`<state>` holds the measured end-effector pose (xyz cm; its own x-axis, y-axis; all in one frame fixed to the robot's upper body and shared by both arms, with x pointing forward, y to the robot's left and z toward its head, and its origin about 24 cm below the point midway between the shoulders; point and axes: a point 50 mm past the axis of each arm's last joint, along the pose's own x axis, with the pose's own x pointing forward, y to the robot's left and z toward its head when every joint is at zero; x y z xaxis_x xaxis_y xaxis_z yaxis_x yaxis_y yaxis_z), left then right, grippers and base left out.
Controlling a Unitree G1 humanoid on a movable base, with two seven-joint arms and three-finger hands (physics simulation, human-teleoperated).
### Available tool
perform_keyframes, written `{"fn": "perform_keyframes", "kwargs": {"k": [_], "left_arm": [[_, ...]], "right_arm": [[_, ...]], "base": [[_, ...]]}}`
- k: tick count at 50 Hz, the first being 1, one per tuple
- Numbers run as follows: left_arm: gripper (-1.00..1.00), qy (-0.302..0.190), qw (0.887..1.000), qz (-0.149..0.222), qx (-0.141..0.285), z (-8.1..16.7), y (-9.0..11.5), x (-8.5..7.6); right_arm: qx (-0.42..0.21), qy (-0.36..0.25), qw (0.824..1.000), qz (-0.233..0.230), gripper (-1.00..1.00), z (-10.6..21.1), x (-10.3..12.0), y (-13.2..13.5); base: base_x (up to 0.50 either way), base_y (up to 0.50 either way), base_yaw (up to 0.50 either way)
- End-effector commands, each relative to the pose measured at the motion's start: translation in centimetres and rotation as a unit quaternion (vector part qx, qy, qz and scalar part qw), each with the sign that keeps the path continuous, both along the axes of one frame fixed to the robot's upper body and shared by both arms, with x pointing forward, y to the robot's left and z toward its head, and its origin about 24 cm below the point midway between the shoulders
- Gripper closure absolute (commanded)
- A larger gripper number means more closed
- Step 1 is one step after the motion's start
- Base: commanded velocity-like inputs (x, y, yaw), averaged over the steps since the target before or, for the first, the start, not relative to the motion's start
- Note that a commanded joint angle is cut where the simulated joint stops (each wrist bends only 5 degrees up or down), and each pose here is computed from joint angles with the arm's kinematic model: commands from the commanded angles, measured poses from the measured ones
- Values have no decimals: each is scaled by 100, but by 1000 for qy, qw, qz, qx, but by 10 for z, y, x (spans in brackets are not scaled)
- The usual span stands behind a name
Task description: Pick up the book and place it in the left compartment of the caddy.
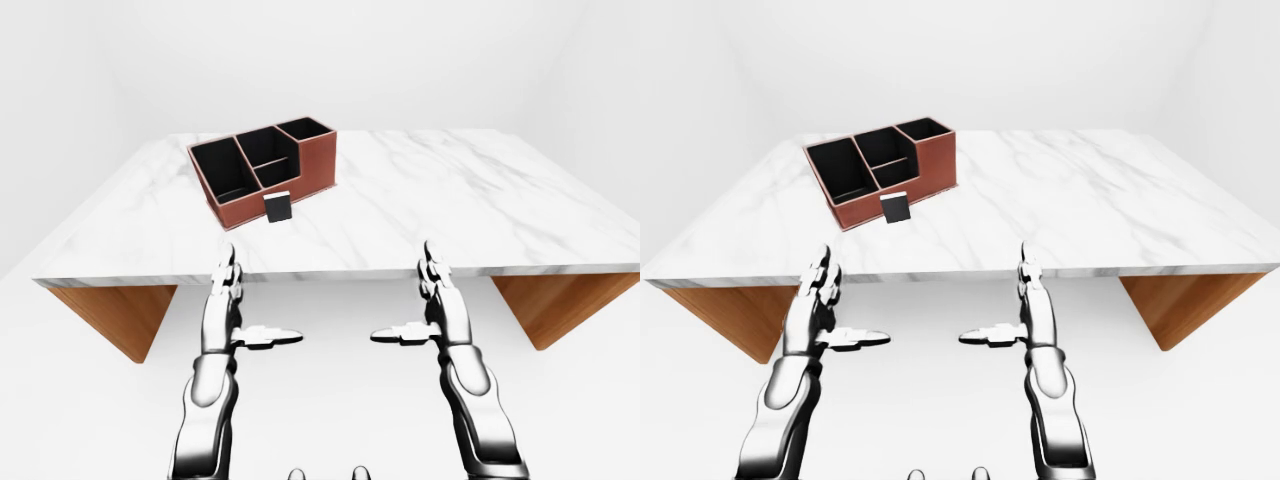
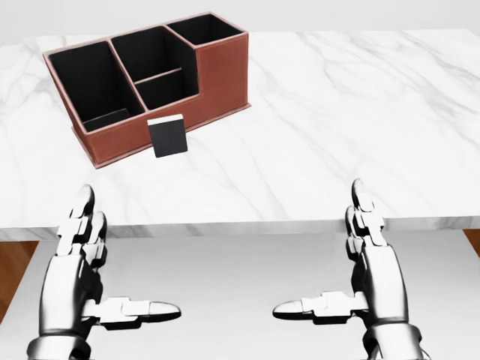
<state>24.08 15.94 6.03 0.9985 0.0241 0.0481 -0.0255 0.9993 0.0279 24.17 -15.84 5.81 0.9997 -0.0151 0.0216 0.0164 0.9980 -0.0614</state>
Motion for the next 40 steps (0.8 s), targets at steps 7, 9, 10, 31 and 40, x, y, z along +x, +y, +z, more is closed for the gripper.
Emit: {"fn": "perform_keyframes", "kwargs": {"k": [7, 9, 10, 31, 40], "left_arm": [[-100, -221, 968, 94, 69, 113, 35, -88], [-100, -228, 966, 93, 73, 116, 35, -91], [-100, -228, 966, 93, 74, 116, 35, -91], [-100, -201, 972, 89, 83, 106, 29, -84], [-100, -203, 972, 85, 86, 107, 28, -85]], "right_arm": [[-172, -182, 968, -35, -100, 102, -78, -19], [-171, -187, 967, -25, -100, 105, -82, -18], [-171, -187, 967, -25, -100, 105, -82, -17], [-150, -209, 966, -34, -100, 117, -96, -27], [-156, -218, 963, -25, -100, 123, -102, -17]], "base": [[0, 0, 0], [0, 0, 0], [0, 0, 0], [15, 0, 0], [50, 0, 0]]}}
